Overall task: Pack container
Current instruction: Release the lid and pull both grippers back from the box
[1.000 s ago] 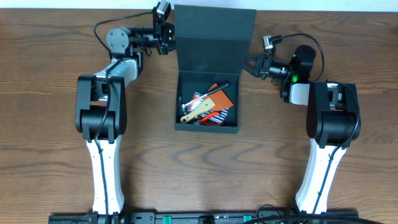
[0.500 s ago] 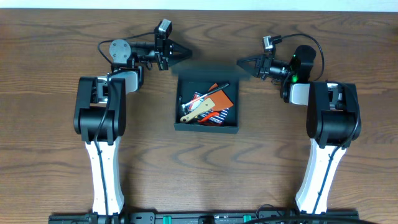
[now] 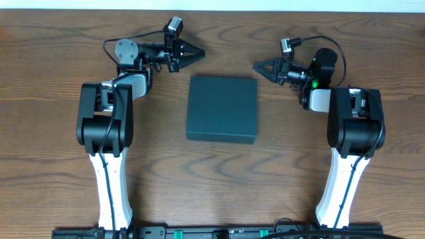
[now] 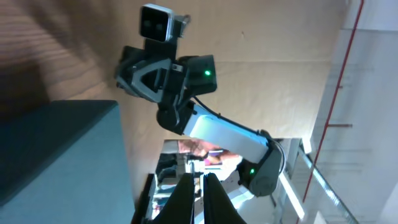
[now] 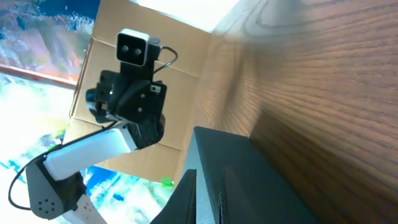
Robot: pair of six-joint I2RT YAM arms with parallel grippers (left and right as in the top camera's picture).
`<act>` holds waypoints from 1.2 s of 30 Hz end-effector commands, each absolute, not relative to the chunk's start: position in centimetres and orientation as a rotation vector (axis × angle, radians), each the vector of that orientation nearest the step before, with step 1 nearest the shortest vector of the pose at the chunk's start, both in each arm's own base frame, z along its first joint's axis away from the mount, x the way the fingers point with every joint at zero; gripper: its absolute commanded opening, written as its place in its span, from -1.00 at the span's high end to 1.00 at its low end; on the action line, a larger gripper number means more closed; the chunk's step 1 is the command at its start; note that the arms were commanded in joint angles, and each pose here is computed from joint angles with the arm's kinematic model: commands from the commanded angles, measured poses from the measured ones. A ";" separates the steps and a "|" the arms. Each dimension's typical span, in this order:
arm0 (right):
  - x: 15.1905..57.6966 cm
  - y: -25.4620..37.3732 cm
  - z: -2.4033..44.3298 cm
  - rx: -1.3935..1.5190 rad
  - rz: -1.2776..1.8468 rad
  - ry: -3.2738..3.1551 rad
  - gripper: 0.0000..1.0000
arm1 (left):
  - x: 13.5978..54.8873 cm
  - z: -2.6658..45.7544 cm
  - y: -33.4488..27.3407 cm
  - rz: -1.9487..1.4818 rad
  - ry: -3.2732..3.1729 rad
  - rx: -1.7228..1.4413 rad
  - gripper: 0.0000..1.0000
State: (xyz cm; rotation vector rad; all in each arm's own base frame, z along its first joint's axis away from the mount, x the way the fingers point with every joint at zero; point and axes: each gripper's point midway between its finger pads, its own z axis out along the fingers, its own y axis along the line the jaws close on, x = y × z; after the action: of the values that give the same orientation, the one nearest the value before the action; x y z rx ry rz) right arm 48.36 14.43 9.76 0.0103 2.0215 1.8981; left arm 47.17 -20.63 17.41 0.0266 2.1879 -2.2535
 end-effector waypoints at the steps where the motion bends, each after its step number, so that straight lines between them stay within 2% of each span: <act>1: 48.6 14.3 9.5 0.028 1.901 2.024 0.90 | 47.4 17.6 -20.3 -2.180 2.139 0.158 0.89; 6: 48.5 14.4 9.5 0.026 1.903 2.026 0.92 | 48.9 14.7 -19.8 -2.117 2.127 0.117 0.89; 16: 48.3 14.9 9.5 0.025 1.917 2.034 0.90 | 52.9 13.3 -15.5 -1.832 1.992 0.072 0.89; 21: 48.0 15.0 9.6 0.005 1.931 2.039 0.89 | 54.2 8.5 -13.3 -1.648 2.110 -0.105 0.89; 24: 47.7 15.0 9.6 -0.010 1.942 2.043 0.89 | 53.7 5.7 -12.5 -1.521 2.225 -0.171 0.89; 29: 47.4 15.1 9.6 -0.028 1.955 2.048 0.92 | 51.7 4.4 -10.9 -1.236 2.401 -0.114 0.90; 36: 46.6 15.3 9.8 -0.078 1.989 2.059 0.97 | 48.5 7.9 -8.8 -0.935 2.522 0.036 0.88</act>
State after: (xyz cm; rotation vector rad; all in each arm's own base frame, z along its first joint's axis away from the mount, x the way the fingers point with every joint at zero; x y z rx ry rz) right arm 47.44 14.67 9.89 -0.0248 2.0427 1.9499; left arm 48.05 -10.31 5.54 -0.1762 2.5593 -1.1708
